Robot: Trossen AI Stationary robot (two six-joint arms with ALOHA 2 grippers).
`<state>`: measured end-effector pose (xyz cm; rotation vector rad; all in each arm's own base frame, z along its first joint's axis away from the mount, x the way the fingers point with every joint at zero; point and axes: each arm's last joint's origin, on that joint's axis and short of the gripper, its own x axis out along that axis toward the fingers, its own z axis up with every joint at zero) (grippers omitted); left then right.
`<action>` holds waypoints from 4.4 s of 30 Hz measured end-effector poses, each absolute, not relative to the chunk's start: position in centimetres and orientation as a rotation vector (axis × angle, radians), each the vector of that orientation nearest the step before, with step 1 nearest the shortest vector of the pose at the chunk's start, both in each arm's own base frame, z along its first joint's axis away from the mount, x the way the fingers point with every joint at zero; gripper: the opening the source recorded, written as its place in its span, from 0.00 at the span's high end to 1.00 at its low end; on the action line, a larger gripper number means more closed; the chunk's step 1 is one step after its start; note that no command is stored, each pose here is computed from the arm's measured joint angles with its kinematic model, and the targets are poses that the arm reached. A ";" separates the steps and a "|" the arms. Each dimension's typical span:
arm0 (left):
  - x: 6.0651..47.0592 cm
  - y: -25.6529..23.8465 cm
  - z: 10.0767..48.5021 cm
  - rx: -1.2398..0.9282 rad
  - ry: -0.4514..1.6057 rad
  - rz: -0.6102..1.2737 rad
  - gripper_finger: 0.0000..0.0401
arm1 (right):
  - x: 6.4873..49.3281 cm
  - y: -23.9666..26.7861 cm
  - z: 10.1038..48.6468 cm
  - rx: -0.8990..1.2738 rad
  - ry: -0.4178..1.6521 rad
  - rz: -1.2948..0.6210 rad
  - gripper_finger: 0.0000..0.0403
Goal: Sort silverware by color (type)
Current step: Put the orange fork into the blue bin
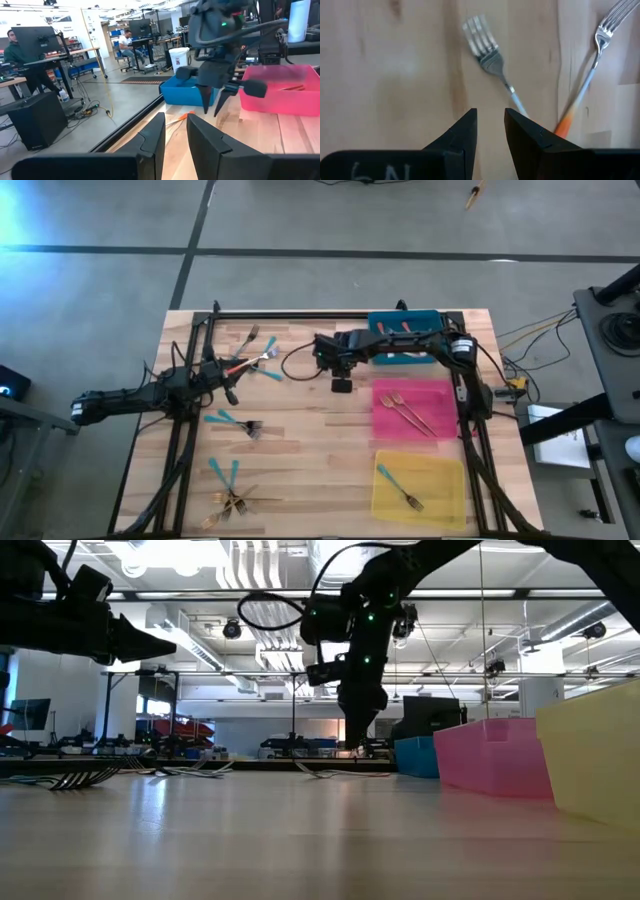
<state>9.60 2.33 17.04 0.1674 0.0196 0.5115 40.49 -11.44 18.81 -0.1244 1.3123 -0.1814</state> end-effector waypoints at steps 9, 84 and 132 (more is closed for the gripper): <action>9.6 2.3 17.0 0.168 0.020 0.511 0.84 | 40.4 -13.8 17.5 -0.187 1.323 -0.140 0.77; 9.6 2.3 17.0 0.168 0.026 0.511 0.84 | 22.6 -22.2 23.6 0.572 1.412 -0.738 0.74; 9.7 2.3 17.0 0.169 0.028 0.511 0.84 | 42.5 -24.5 15.3 0.395 1.292 -0.620 0.71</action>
